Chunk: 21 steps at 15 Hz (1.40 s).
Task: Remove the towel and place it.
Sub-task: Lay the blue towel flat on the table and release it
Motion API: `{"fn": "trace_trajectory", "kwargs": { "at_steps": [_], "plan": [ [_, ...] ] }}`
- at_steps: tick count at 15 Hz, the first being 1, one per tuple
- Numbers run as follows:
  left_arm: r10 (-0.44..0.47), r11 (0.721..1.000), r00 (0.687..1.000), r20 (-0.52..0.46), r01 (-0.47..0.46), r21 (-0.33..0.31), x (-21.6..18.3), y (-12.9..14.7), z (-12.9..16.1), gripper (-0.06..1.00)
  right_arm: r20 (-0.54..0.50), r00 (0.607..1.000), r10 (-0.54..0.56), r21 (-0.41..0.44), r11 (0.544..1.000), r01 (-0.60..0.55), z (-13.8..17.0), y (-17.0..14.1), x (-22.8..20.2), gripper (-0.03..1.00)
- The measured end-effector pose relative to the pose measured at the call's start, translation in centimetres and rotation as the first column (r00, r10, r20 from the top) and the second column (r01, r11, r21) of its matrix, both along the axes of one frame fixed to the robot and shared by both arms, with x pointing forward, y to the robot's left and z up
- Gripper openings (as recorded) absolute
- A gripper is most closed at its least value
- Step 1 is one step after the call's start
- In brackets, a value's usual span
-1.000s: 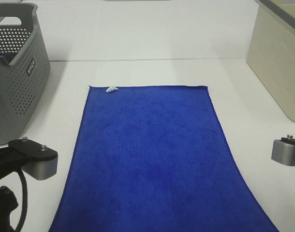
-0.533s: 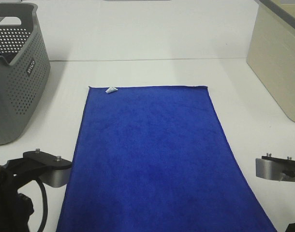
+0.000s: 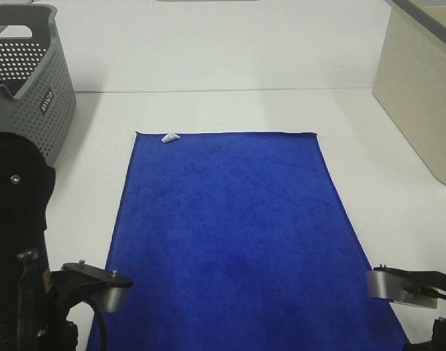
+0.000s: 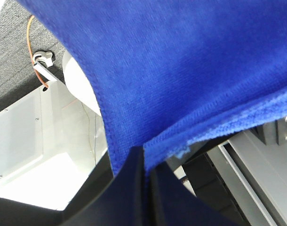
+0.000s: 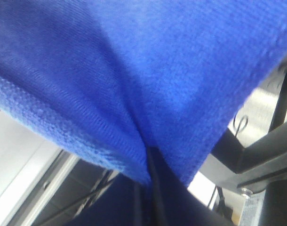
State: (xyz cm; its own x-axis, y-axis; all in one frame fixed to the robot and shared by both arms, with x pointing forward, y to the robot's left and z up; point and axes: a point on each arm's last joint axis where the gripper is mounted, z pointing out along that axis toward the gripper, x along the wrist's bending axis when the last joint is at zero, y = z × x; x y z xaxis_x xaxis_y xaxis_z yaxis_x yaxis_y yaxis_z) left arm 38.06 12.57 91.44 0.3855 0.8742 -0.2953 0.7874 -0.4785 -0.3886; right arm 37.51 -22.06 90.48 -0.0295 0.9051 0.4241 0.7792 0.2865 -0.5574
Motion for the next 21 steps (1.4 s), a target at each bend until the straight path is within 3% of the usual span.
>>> {"fn": "trace_trajectory", "kwargs": {
  "at_steps": [6, 10, 21],
  "plan": [
    [-0.061, 0.998, 0.997, -0.04, 0.062, 0.022, 1.4, -1.2, -1.1, 0.0, -0.111, 0.994, 0.017, -0.004, 1.0, -0.018, -3.4, 0.1, 0.4, 0.02],
    [-0.108, 0.993, 0.99, -0.088, 0.111, 0.029, 2.2, -1.8, -1.9, 0.0, -0.1, 0.995, 0.02, -0.003, 1.0, -0.02, -4.0, 0.3, 1.0, 0.02],
    [-0.087, 0.995, 0.987, -0.134, 0.092, 0.035, 2.2, -2.1, -2.7, 0.0, -0.099, 0.995, 0.016, 0.004, 1.0, -0.015, -4.5, 0.4, 1.1, 0.02]
  ]
}}
